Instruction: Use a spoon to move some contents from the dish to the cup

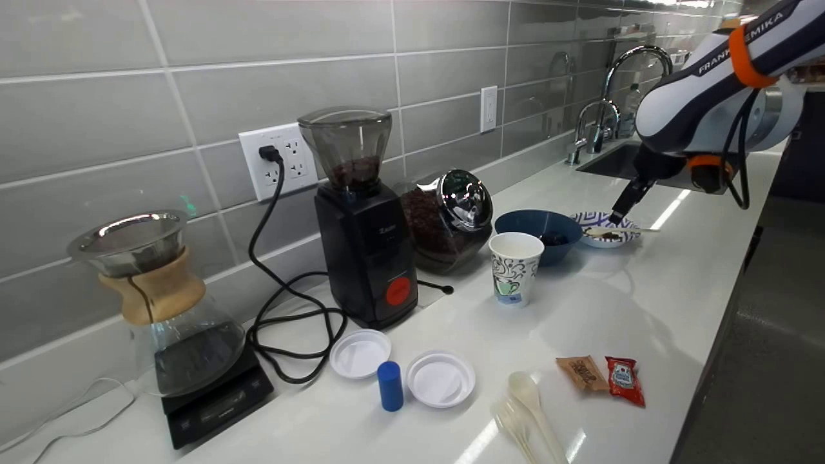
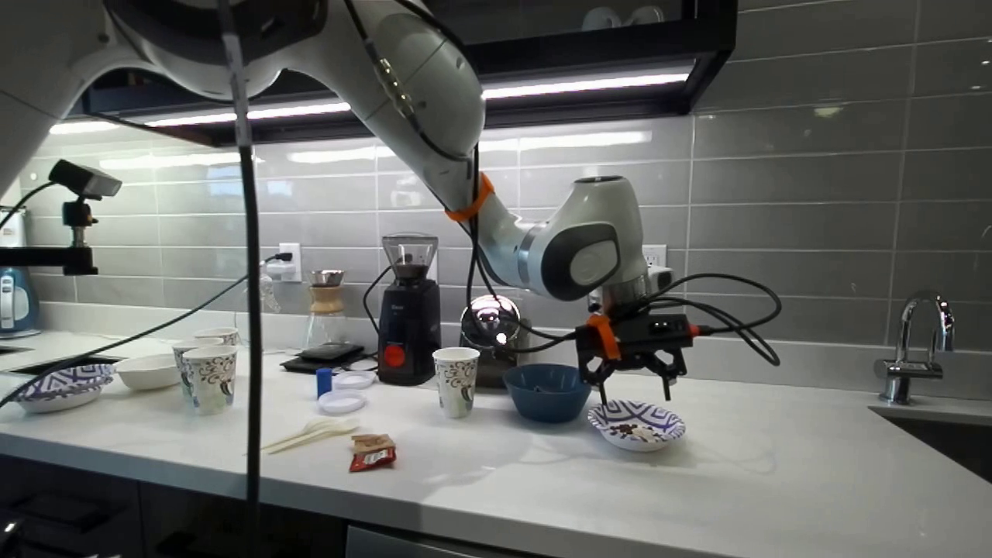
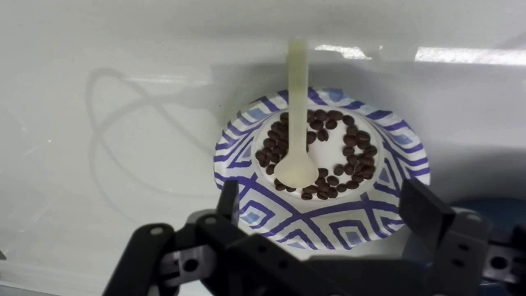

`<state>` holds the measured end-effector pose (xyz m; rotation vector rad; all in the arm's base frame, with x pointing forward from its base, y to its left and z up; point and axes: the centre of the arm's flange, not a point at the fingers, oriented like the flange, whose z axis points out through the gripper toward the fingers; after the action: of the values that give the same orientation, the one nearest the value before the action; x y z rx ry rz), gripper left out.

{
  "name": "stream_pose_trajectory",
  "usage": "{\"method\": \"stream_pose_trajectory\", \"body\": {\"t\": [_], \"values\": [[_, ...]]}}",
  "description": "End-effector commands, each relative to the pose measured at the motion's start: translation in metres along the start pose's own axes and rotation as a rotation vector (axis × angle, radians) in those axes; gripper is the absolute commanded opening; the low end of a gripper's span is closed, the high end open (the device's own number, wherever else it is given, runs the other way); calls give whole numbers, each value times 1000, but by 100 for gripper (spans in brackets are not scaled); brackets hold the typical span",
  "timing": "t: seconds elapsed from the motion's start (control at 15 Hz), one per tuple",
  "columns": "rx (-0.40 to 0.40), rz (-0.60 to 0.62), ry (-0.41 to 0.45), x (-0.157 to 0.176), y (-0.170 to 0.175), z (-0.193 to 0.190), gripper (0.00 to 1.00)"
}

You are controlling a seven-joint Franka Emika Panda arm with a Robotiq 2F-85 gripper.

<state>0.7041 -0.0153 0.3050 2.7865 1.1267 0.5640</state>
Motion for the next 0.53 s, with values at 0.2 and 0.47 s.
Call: {"method": "stream_pose_trajectory", "body": {"t": [0.2, 0.47], "values": [[45, 27, 50, -12, 10, 5, 62], [54, 46, 54, -23, 17, 9, 51]]}}
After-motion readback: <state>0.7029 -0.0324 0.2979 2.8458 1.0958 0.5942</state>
